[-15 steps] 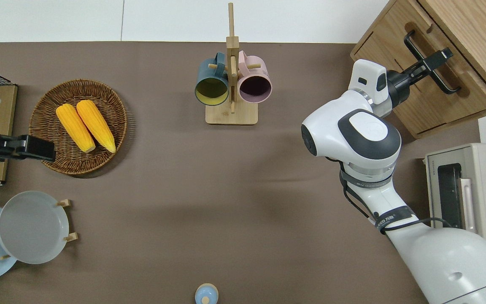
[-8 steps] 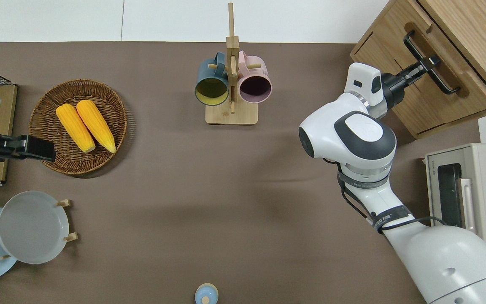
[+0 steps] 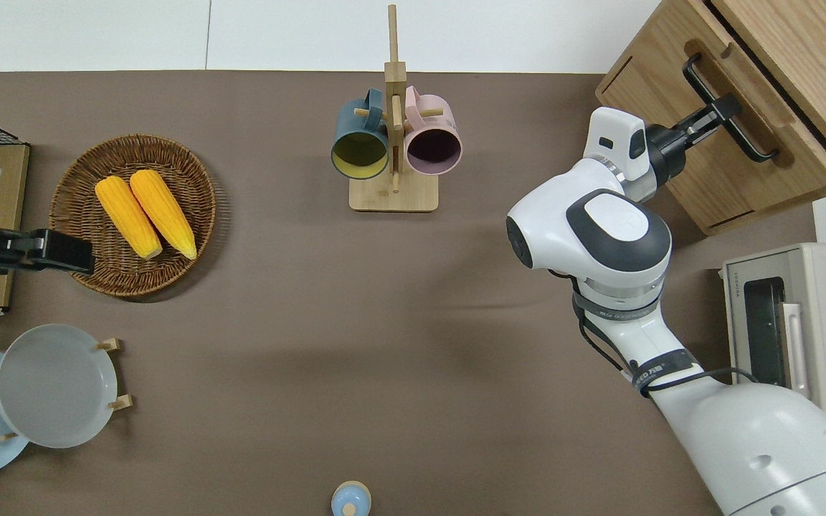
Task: Slide drawer open with right arm
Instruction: 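Pull the handle toward the robot to slide the drawer out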
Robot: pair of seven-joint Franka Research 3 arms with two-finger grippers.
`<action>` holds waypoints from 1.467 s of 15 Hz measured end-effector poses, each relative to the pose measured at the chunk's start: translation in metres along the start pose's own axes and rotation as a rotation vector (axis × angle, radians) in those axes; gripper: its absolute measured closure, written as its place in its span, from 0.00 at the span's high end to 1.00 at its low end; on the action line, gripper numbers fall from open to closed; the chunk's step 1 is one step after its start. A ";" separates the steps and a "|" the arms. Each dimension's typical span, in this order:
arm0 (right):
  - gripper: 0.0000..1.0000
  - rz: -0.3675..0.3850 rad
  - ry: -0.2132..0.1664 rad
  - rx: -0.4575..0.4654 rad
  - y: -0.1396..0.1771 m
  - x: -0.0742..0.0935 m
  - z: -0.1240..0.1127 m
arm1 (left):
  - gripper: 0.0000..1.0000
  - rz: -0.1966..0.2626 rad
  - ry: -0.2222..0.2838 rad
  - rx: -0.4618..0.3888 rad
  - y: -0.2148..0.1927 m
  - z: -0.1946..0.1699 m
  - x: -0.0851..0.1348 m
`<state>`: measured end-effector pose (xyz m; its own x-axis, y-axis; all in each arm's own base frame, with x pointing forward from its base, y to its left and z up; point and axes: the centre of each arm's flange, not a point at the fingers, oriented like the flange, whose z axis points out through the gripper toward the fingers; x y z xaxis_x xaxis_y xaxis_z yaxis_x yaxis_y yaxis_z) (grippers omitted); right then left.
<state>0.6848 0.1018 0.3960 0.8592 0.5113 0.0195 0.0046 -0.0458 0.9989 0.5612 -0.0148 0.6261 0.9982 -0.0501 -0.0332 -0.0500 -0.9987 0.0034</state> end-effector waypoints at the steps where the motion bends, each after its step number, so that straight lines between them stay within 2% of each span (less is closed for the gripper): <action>1: 0.11 -0.001 -0.001 -0.002 0.000 0.000 -0.002 | 1.00 0.000 0.000 0.000 0.000 0.000 0.000; 7: 0.11 -0.007 -0.024 -0.014 -0.004 0.005 -0.035 | 1.00 0.000 0.000 0.000 0.000 0.000 0.000; 14: 0.11 -0.002 -0.061 -0.007 -0.006 0.011 -0.103 | 1.00 0.000 0.000 0.000 0.000 0.000 0.000; 22: 0.11 -0.013 -0.064 -0.008 -0.011 0.012 -0.167 | 1.00 0.000 0.000 0.000 0.000 0.000 0.000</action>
<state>0.6101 0.2516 0.3923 0.8900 0.4560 0.0042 0.0118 -0.0321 0.9994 0.5612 -0.0148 0.6261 0.9982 -0.0501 -0.0332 -0.0500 -0.9987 0.0034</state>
